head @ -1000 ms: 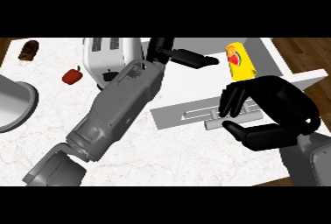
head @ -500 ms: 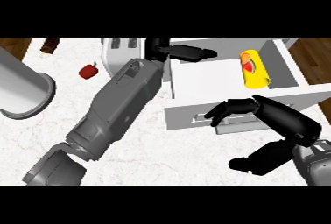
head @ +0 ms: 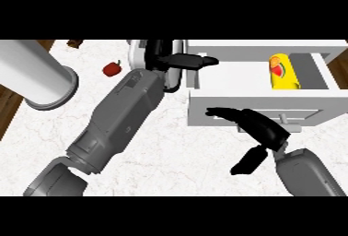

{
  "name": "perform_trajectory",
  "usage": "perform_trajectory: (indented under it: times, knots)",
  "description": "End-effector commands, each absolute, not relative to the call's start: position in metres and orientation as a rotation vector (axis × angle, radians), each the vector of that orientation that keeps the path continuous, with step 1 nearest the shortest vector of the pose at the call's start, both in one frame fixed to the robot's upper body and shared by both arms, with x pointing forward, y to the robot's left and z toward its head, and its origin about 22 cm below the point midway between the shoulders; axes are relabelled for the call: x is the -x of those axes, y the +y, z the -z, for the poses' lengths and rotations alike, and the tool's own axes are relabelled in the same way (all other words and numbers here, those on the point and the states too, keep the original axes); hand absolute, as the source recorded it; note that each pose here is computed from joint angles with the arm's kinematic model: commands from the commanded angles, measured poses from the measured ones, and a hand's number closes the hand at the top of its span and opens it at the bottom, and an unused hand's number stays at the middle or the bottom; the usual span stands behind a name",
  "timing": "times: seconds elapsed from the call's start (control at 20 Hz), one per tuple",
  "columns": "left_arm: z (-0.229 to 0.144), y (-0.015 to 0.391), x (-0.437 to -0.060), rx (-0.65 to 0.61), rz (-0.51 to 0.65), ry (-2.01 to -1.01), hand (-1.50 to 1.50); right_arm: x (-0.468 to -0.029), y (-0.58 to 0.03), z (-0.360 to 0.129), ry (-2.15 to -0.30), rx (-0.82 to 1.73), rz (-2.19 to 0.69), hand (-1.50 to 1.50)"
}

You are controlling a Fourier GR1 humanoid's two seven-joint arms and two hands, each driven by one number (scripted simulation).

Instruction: Pick up the cup, place it into the drawer and close the drawer

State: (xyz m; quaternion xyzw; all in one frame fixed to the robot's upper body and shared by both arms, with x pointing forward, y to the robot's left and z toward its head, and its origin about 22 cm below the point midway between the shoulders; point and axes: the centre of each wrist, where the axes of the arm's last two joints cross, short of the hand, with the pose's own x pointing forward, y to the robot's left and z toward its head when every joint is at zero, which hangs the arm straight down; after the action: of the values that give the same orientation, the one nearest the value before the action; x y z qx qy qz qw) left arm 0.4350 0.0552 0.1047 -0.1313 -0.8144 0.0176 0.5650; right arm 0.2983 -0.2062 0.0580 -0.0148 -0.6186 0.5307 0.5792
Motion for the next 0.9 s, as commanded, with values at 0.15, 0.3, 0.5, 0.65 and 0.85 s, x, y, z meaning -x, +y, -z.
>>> perform_trajectory:
  times: [0.15, 0.3, 0.5, 0.65, 0.85]
  knots:
    - [-0.077, 0.087, -0.427, 0.32, -0.089, -1.919, -1.5, -0.343, -0.207, -0.005, -1.308, 0.119, -1.291, 1.5]
    - [-0.086, 0.087, -0.426, 0.35, -0.073, -1.913, -1.5, -0.361, -0.203, 0.01, -1.316, 0.161, -1.259, 1.5]
    - [-0.077, 0.136, -0.427, 0.341, -0.068, -1.914, -1.5, -0.375, -0.234, 0.007, -1.437, 0.178, -1.16, 1.5]
    - [-0.085, 0.118, -0.424, 0.401, -0.078, -1.899, -1.5, -0.401, -0.245, -0.018, -1.485, 0.241, -1.096, 1.5]
    - [-0.062, 0.147, -0.417, 0.397, -0.063, -1.885, -1.5, -0.426, -0.263, -0.059, -1.576, 0.291, -0.981, 1.5]
